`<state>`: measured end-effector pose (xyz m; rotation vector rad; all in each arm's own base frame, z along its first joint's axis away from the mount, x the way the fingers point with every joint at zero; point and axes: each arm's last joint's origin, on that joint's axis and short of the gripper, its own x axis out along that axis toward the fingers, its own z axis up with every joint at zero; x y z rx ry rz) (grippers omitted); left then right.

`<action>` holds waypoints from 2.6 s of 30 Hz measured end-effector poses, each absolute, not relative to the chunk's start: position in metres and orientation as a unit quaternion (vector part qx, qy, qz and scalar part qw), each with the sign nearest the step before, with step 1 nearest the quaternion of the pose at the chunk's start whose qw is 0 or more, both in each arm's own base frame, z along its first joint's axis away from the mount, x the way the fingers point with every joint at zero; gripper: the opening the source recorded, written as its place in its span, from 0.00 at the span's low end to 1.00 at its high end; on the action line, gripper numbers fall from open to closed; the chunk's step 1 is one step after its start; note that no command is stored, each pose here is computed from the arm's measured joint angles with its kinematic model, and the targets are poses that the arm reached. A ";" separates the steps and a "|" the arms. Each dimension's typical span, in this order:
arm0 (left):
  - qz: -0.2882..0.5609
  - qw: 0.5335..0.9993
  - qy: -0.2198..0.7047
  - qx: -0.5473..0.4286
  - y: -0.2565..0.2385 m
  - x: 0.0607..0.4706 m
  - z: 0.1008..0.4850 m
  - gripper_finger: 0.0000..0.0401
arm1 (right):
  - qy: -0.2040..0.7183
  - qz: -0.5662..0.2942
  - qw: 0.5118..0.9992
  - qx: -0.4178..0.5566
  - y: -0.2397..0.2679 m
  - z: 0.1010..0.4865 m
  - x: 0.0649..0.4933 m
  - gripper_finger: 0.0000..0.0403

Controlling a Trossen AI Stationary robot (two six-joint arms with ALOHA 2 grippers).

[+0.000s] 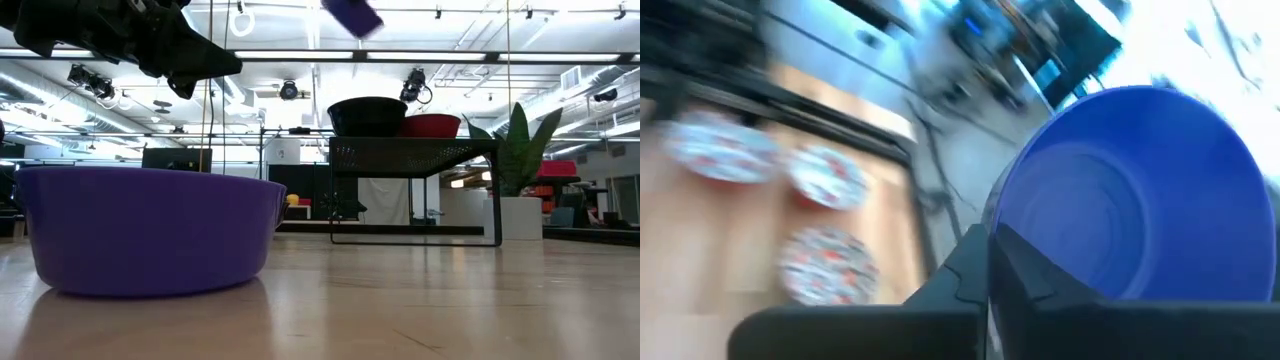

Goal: Pick & Place Mini bowls
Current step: Stack the top blue bowl on top of the blue bowl on the shelf

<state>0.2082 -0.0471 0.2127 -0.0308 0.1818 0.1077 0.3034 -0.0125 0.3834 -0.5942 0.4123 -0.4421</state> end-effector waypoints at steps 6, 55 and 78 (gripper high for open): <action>0.069 0.994 0.090 -0.014 -0.046 0.208 0.213 0.05 | 0.239 -0.242 0.917 -0.208 -0.067 0.375 0.295 0.01; 0.102 0.991 0.087 -0.026 -0.040 0.209 0.213 0.05 | 0.504 -0.222 0.835 -0.008 -0.167 0.334 0.325 0.02; 0.102 0.991 0.087 -0.026 -0.040 0.209 0.213 0.05 | 0.518 -0.226 0.825 -0.001 -0.176 0.323 0.329 0.03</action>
